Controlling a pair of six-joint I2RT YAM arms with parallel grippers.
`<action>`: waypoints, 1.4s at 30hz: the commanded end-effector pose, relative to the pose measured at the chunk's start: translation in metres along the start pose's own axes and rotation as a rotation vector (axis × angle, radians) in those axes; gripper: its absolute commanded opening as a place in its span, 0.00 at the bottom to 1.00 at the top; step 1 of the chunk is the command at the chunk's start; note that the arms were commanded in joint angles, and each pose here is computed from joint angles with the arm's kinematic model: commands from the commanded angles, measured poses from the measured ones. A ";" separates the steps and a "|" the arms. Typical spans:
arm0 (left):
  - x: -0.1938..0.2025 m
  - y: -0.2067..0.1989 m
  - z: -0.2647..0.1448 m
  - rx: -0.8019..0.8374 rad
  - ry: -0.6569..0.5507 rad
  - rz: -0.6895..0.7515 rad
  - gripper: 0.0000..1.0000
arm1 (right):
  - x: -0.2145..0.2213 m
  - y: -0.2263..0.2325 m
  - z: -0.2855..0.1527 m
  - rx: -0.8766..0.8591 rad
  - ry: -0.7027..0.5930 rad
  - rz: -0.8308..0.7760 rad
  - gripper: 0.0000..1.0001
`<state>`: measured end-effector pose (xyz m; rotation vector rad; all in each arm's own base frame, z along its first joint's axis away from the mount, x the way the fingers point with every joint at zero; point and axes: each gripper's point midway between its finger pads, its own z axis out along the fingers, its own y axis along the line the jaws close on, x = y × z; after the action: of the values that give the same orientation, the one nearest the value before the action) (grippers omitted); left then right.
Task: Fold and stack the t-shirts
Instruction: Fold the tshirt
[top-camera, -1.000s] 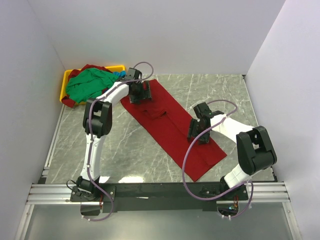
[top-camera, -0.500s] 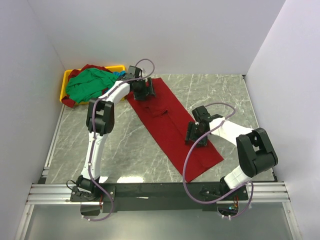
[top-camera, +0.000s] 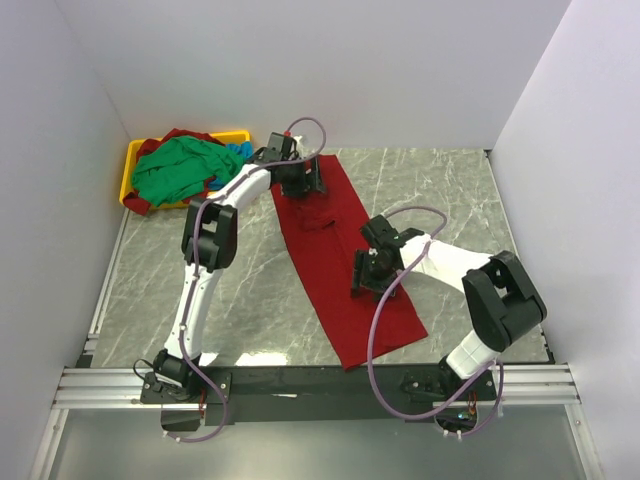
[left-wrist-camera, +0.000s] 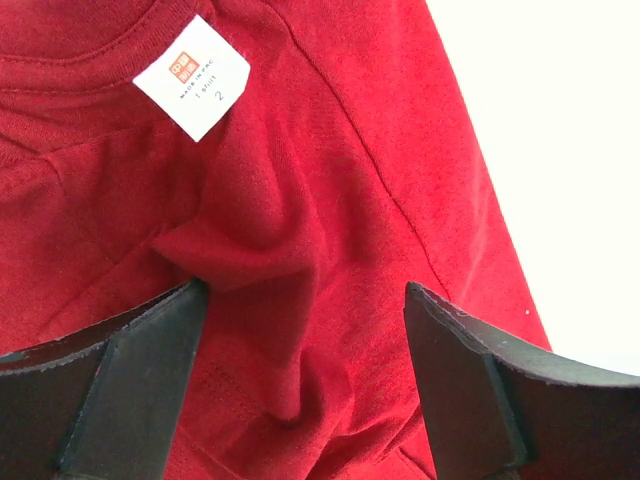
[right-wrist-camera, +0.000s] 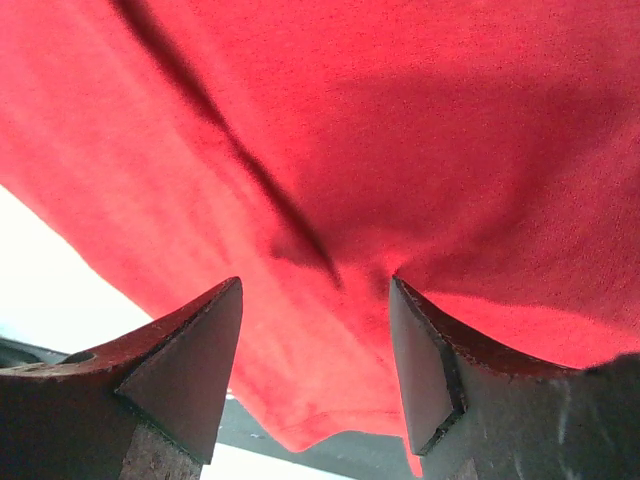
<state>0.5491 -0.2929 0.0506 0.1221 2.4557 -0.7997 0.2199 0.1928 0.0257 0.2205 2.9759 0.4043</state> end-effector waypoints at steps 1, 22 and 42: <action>-0.015 -0.010 -0.023 -0.061 -0.039 0.023 0.87 | -0.015 0.013 -0.025 0.003 -0.069 0.000 0.67; 0.012 0.004 -0.052 -0.174 -0.033 -0.145 0.88 | 0.034 -0.017 -0.020 -0.012 -0.052 -0.049 0.67; 0.026 0.035 0.018 -0.102 0.031 -0.008 0.88 | 0.050 0.015 0.007 -0.107 0.097 -0.111 0.67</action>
<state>0.5496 -0.2745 0.0464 0.0050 2.4693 -0.6831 0.1666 0.2046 0.0210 0.0883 3.0407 0.5463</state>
